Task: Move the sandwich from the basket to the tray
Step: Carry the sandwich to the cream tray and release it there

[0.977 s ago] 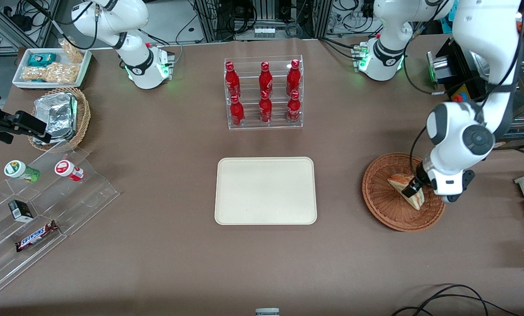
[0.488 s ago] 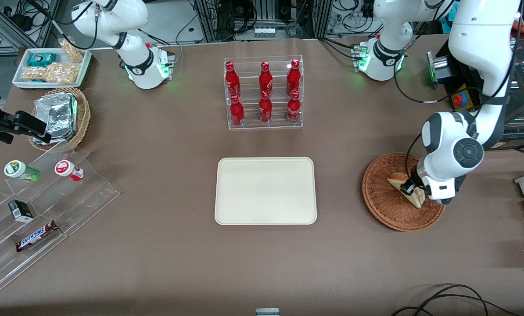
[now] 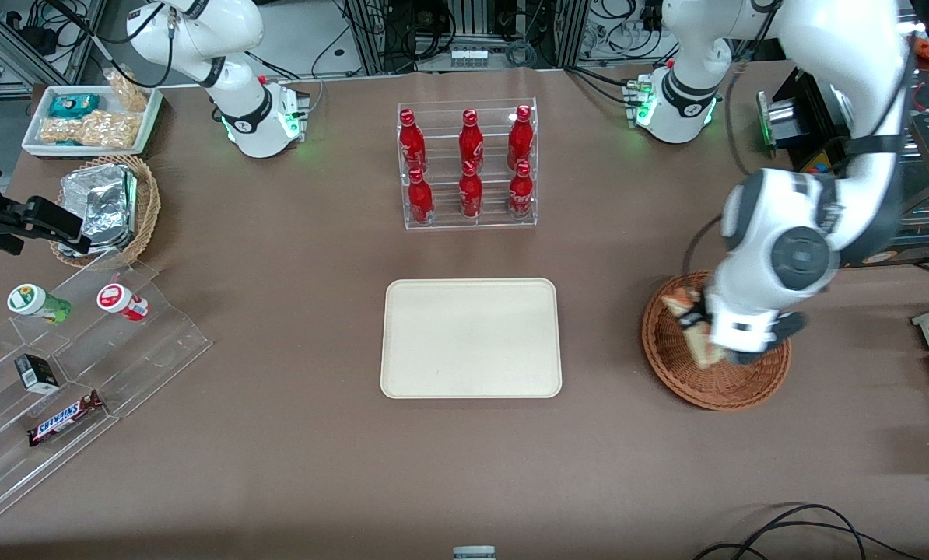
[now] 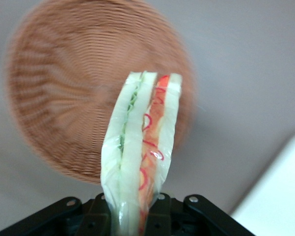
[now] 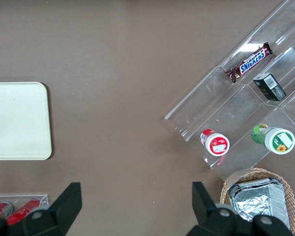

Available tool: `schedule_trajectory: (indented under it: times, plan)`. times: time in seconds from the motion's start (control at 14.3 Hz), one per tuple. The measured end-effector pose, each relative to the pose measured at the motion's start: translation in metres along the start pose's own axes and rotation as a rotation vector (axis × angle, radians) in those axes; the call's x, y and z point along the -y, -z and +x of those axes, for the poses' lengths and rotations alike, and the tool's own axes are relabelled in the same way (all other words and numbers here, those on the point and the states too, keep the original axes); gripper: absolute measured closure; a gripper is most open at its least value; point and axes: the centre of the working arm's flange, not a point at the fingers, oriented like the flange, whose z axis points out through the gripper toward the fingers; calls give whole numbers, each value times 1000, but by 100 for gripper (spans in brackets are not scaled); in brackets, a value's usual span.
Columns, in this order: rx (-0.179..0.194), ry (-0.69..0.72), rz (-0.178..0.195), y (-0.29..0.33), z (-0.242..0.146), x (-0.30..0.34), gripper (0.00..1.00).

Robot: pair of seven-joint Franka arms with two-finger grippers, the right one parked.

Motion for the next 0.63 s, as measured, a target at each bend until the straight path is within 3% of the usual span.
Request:
schedule_trajectory:
  times: [0.28, 0.63]
  plan:
    - [8, -199, -101, -15, -42, -115, 85]
    - [18, -266, -170, -47, -99, -232, 85]
